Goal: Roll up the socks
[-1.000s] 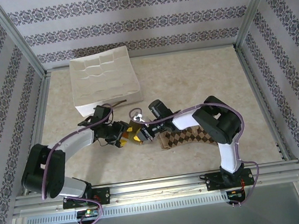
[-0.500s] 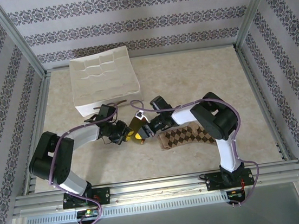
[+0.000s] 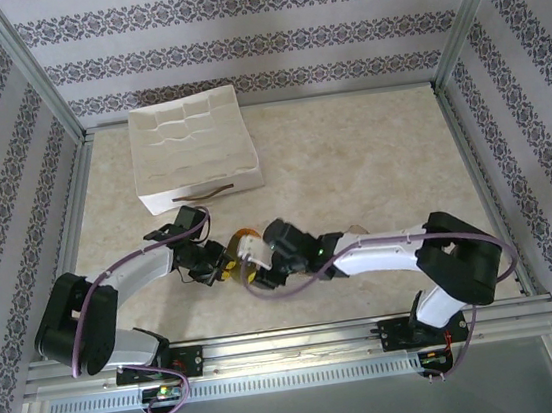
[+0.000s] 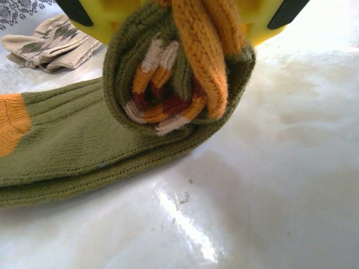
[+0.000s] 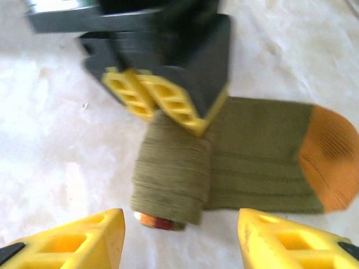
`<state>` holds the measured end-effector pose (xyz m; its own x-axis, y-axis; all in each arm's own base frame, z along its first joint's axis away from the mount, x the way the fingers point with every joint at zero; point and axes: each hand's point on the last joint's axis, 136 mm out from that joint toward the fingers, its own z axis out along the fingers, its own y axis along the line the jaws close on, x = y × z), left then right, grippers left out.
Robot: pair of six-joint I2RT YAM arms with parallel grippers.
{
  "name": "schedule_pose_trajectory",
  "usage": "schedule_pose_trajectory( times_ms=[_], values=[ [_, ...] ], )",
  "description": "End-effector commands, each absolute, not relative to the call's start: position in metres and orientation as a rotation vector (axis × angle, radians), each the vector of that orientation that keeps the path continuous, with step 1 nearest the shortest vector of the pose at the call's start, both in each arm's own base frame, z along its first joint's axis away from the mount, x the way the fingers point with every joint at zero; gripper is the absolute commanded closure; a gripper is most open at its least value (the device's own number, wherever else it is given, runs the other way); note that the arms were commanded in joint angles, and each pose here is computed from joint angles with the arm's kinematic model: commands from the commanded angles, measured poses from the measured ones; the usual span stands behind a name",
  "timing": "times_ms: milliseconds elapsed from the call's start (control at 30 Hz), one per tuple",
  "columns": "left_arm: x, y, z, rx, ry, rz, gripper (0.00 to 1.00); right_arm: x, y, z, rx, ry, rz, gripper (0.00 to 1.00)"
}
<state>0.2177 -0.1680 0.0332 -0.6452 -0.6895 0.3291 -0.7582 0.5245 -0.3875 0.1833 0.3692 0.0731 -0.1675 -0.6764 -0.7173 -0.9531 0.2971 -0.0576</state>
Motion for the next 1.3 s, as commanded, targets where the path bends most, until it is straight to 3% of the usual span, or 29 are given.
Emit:
schedule_pose_trajectory(
  times_ms=[0,233,400,500,600,633,700,767,867,967,1267],
  values=[
    [0.194,-0.151,0.017,1.322,-2.583,0.562,1.0,0.196,0.365,0.06,-1.522,1.827,0.189,0.45],
    [0.198,-0.154,0.018,1.303,-2.587,0.571,1.0,0.199,0.401,0.05,-1.594,1.703,0.0,0.43],
    [0.199,-0.155,0.019,1.298,-2.587,0.588,1.0,0.207,0.406,0.031,-1.637,1.723,-0.082,0.47],
    [0.199,-0.156,0.021,1.293,-2.589,0.601,1.0,0.209,0.398,0.011,-1.659,1.787,-0.112,0.61],
    [0.203,-0.157,0.026,1.293,-2.596,0.632,1.0,0.21,0.387,0.0,-1.652,1.864,-0.091,0.85],
    [0.206,-0.157,0.03,1.293,-2.604,0.654,0.95,0.209,0.382,-0.004,-1.652,1.895,-0.071,0.91],
    [0.214,-0.154,0.041,1.314,-2.624,0.698,0.73,0.203,0.378,-0.01,-1.658,1.968,0.036,0.98],
    [0.223,-0.149,0.054,1.349,-2.638,0.751,0.52,0.197,0.376,-0.014,-1.653,2.042,0.154,1.0],
    [0.24,-0.14,0.073,1.403,-2.65,0.841,0.31,0.189,0.374,-0.018,-1.644,2.131,0.319,1.0],
    [0.253,-0.135,0.084,1.426,-2.641,0.914,0.25,0.185,0.374,-0.021,-1.623,2.218,0.455,1.0],
    [0.254,-0.125,0.09,1.459,-2.625,0.944,0.27,0.195,0.379,-0.018,-1.474,2.407,0.788,1.0]
  ],
)
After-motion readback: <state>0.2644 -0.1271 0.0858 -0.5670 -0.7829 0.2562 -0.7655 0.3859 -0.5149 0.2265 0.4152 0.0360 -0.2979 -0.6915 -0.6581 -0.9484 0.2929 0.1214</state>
